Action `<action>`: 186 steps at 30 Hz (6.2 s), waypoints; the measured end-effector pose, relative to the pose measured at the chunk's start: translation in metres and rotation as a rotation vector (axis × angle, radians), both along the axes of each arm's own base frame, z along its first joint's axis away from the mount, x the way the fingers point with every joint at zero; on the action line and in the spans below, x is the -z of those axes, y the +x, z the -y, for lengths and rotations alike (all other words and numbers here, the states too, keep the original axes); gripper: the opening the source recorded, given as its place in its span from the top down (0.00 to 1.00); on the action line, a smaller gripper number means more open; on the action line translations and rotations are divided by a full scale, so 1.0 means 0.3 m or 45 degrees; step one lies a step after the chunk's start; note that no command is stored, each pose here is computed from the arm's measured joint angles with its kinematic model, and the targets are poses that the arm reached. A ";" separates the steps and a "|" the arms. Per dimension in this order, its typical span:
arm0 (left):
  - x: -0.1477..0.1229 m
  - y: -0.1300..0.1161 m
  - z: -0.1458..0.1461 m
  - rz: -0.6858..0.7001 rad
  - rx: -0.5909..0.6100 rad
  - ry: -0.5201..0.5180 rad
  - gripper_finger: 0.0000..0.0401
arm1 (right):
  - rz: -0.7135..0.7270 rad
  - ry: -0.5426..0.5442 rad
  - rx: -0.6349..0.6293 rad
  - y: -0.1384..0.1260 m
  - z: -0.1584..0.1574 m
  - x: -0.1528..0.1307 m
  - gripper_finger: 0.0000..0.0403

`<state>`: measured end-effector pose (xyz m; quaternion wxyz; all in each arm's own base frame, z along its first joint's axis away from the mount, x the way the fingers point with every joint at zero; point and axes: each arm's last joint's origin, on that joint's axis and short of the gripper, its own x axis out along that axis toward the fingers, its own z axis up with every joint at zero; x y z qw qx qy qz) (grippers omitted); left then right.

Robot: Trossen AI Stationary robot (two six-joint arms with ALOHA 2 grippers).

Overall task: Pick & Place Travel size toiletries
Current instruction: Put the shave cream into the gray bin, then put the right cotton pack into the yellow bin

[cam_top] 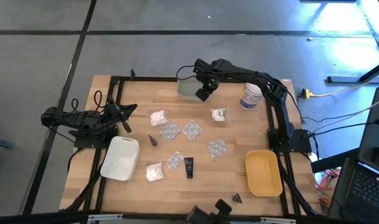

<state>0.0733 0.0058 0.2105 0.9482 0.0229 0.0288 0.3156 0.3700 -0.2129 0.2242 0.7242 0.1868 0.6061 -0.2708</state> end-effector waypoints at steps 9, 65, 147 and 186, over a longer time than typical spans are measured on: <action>0.000 0.000 0.000 0.000 0.000 0.000 0.97 | 0.015 -0.008 0.001 0.003 0.002 -0.002 0.99; 0.000 0.000 0.000 0.000 0.000 0.000 0.97 | 0.397 -0.255 -0.145 -0.101 -0.216 -0.422 0.83; 0.000 0.000 0.000 0.000 0.000 0.000 0.97 | 0.360 -0.504 -0.615 -0.520 -0.954 -0.176 0.68; 0.000 0.000 0.000 0.000 0.000 0.000 0.97 | -0.080 -0.665 -0.744 -0.482 -0.727 0.201 0.40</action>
